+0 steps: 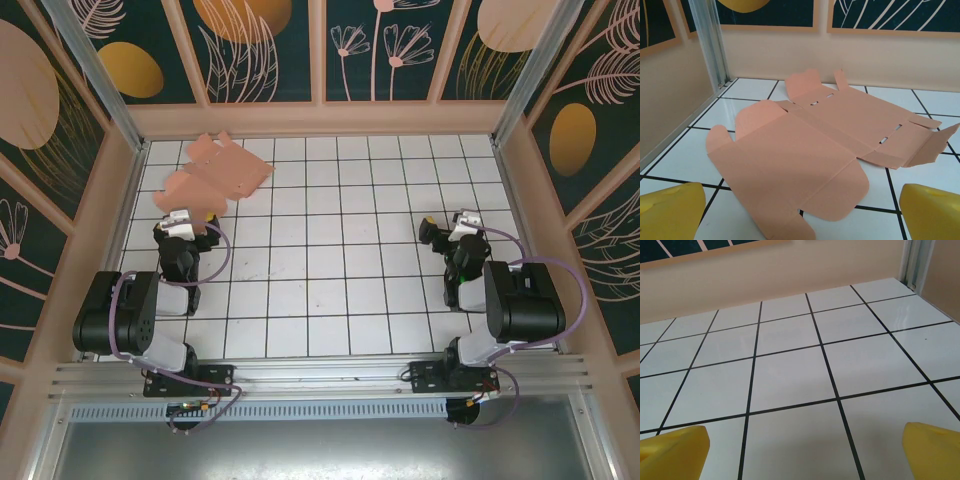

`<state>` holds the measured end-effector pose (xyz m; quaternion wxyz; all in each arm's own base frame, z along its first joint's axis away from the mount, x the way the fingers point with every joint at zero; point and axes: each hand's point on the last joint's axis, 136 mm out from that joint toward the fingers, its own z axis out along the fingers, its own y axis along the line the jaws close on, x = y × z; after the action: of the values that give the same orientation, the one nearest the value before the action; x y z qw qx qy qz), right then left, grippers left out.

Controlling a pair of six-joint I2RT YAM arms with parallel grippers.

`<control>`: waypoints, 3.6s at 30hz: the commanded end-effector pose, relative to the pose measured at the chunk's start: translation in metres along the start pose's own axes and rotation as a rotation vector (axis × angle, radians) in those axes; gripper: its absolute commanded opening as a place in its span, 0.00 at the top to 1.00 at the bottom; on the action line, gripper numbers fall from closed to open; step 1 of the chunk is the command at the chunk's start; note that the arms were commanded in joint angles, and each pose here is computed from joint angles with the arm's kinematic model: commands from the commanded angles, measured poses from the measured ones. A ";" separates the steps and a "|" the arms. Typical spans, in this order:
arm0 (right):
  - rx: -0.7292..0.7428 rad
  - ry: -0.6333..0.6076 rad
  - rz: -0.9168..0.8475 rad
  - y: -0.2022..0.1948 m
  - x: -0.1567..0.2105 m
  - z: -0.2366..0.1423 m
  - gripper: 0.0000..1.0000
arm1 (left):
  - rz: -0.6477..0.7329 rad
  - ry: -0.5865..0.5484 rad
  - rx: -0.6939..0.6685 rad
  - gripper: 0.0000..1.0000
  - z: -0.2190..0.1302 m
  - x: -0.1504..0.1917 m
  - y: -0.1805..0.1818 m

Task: Fold the paper box

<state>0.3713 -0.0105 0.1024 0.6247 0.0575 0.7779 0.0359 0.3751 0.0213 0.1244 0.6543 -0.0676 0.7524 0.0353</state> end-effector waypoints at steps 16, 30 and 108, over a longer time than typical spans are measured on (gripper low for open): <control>-0.012 -0.068 -0.015 0.003 -0.019 0.003 0.01 | -0.028 -0.041 0.012 0.01 0.001 -0.011 -0.001; -0.089 -0.065 -0.075 0.029 -0.046 -0.009 0.01 | -0.045 -0.071 -0.021 0.01 -0.006 -0.055 0.003; -0.310 0.394 0.300 0.152 -0.003 -0.008 0.01 | -0.244 1.180 0.678 0.01 -0.053 0.142 -0.312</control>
<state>0.3696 0.1370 0.1212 0.4613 0.0538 0.8551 0.2304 0.3965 -0.2954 0.0429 0.2230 0.0908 0.9124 -0.3311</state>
